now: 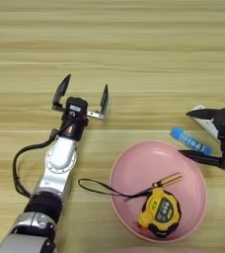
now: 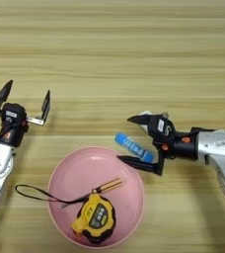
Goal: Move the objects on the table
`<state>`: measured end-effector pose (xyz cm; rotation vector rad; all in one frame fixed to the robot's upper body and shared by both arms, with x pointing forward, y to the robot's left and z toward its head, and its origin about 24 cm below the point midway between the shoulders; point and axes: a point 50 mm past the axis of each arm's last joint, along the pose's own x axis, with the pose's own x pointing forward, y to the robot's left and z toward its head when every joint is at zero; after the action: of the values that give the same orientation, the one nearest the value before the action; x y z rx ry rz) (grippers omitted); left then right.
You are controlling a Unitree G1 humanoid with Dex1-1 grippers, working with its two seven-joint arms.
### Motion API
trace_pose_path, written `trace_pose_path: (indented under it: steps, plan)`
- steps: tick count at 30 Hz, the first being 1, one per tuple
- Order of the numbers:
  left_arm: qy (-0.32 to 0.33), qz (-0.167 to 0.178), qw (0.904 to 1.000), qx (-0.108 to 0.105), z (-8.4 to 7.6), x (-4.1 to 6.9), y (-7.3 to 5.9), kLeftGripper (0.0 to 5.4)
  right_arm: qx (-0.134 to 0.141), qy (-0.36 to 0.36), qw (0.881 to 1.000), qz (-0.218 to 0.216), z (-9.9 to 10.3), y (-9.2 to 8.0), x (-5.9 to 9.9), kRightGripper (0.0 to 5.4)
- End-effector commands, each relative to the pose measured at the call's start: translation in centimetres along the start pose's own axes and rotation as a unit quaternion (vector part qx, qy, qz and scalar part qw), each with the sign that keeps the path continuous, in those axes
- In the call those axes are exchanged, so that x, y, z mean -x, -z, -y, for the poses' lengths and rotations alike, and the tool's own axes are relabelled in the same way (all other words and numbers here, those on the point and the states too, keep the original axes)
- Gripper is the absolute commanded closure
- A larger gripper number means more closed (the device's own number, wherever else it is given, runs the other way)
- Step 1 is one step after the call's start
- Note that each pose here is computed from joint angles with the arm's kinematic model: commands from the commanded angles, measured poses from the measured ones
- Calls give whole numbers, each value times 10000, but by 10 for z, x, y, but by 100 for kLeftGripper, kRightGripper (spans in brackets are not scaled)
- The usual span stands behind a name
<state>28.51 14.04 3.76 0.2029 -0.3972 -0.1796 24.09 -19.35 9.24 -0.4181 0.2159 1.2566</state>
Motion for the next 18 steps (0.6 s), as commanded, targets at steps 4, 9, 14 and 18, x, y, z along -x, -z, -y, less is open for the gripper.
trace_pose_path:
  steps: [4,9,14,18]
  plan:
    - [30,31,10000,-37,1,-1,0,0,342,-879,9948,-378,-6,-1,-13,3]
    - [-33,14,10000,29,0,-1,0,0,478,-1273,9892,-556,-14,2,-23,3]
    - [-135,-58,9998,155,-2,0,1,0,544,-1431,9852,-769,-15,8,-33,3]
    - [-248,-161,9991,298,-4,1,4,0,588,-1529,9823,-911,-15,13,-39,3]
